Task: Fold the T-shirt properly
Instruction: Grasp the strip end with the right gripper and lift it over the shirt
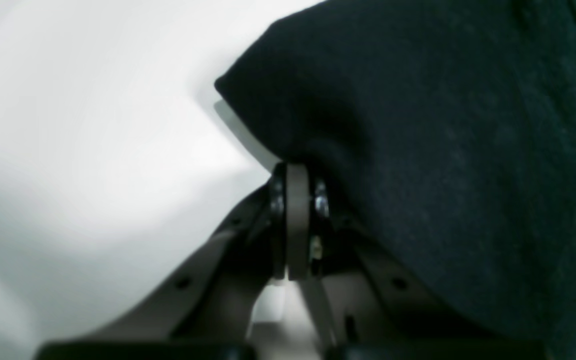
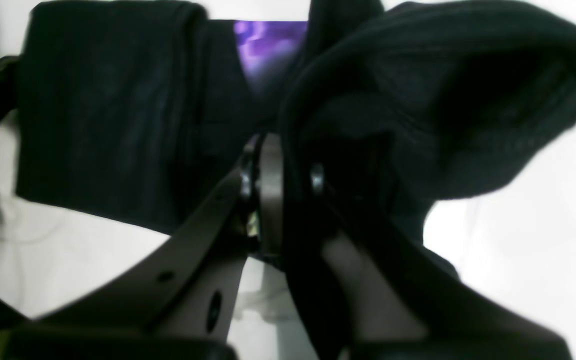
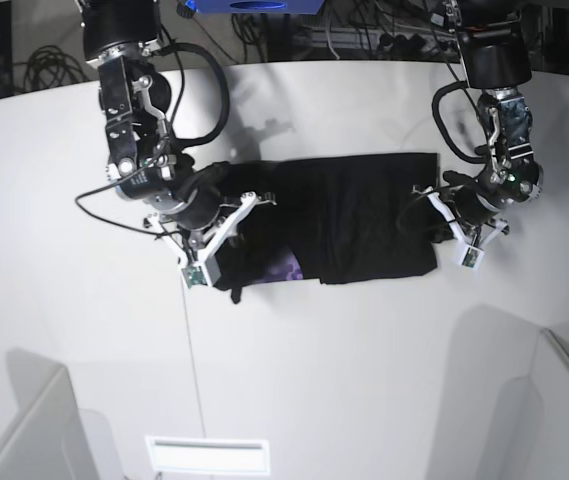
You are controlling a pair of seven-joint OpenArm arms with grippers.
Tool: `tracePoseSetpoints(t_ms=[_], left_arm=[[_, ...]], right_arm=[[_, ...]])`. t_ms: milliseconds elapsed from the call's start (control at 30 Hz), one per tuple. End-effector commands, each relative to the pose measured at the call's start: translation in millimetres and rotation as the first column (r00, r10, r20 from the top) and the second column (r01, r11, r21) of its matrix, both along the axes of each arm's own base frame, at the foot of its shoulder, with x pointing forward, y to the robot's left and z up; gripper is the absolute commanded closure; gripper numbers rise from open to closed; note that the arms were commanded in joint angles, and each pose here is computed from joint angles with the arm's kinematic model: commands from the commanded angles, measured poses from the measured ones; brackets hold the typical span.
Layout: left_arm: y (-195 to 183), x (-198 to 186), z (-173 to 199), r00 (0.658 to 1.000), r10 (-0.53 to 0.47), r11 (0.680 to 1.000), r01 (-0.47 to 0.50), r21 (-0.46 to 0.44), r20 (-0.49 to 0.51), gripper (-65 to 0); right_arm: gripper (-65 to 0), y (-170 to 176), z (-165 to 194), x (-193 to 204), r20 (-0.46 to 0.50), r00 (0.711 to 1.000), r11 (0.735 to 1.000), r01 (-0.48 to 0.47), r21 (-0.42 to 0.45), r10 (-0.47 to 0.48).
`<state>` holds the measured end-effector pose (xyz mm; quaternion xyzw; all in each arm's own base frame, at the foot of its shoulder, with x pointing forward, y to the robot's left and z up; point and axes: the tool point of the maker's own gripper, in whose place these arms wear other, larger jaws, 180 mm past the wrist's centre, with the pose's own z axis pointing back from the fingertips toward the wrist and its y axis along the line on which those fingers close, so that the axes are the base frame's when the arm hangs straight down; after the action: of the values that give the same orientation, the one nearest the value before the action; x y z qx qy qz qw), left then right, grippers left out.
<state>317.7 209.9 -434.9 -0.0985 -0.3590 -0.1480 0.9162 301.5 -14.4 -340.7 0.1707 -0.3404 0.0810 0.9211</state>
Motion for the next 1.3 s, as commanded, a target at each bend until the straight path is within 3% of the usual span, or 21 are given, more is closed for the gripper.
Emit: tracePoseSetpoints(t_ms=[0,433,733,833,1067,1267], left_arm=[[8,-16,-15,0.996,-0.021,0.998,0.027,0.063,-0.091,0.0],[10,-35,-25,0.991,-0.022,0.997,0.031,0.068,-0.13,0.0],[7,-35,-26,0.991,-0.023,0.997,0.032,0.064,-0.131,0.0],[5,-33,-25,0.992,-0.025,0.998,0.033,0.061,-0.126,0.0],[-34,-33,-31,0.977,-0.153,0.986,0.161,0.052,-0.146,0.0],[-56,-15,-23,0.98,-0.169,0.985,0.172,0.018,-0.108,0.0]], right_arm=[[0.0,9,21,10,0.068,0.998,0.999,-0.008,0.033,0.006],[0.0,62,49,4,0.091,0.995,0.987,-0.043,0.156,0.029],[0.0,97,70,2,0.146,0.985,0.973,-0.124,0.193,0.097],[0.0,100,75,6,0.157,0.983,0.972,-0.127,0.199,0.096],[0.0,96,78,12,0.172,0.981,0.974,-0.123,0.191,0.09],[0.0,96,79,17,0.179,0.979,0.975,-0.126,0.181,0.094]])
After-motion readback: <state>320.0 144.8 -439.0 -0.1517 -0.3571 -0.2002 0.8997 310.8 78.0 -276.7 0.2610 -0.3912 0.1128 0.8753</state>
